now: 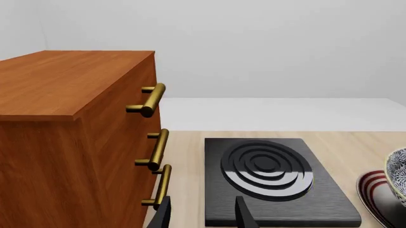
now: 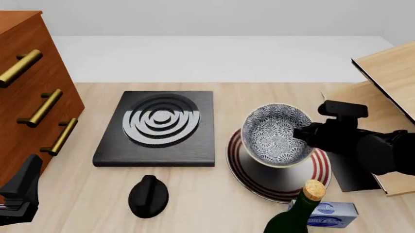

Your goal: Pick up the akita bowl and put it on the plate.

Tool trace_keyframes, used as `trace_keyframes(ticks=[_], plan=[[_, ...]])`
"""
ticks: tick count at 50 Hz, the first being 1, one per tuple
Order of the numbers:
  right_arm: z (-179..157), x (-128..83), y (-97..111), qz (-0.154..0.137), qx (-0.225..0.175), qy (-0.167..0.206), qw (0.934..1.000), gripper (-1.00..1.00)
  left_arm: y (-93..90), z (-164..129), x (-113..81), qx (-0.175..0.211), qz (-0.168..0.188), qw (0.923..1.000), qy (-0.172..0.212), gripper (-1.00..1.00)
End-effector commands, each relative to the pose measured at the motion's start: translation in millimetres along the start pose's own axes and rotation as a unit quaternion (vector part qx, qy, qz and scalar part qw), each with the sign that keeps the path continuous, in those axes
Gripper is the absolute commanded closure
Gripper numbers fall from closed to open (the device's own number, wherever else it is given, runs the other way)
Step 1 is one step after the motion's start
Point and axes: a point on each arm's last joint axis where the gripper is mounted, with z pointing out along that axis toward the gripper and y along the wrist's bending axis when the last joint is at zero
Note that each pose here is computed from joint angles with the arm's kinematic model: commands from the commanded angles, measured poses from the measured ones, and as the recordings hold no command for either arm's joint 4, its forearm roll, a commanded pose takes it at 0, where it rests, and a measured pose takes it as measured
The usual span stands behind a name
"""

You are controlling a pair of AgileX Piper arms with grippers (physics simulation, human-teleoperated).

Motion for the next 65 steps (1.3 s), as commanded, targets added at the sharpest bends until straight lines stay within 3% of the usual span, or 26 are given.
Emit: trace_keyframes(ticks=[1,16,17,34,48,65], plan=[[5,4,-3,0.02,0.006,0.002,0.9998,1.0,0.0,0,0.0,0.0,0.0,1.0,0.0,-1.0],[10,6,-8,0.025,0.013,0.012,0.9995,1.0,0.0,0,-0.1,0.0,0.0,1.0,0.0,-1.0],[10,6,-7,0.026,0.013,0.012,0.9995,-1.0,0.0,0,0.0,0.0,0.0,1.0,0.0,-1.0],[-1,-5,-4,0.019,0.01,0.002,0.9998,-1.0,0.0,0,0.0,0.0,0.0,1.0,0.0,-1.0],[-44,-37,-2,-0.006,0.01,-0.039,0.9992,-1.0,0.0,0,0.1,0.0,0.0,1.0,0.0,-1.0],[-78,-51,1,-0.036,0.005,-0.081,0.9961,-1.0,-0.8,1,-0.5,0.007,0.0,1.0,0.0,-1.0]])
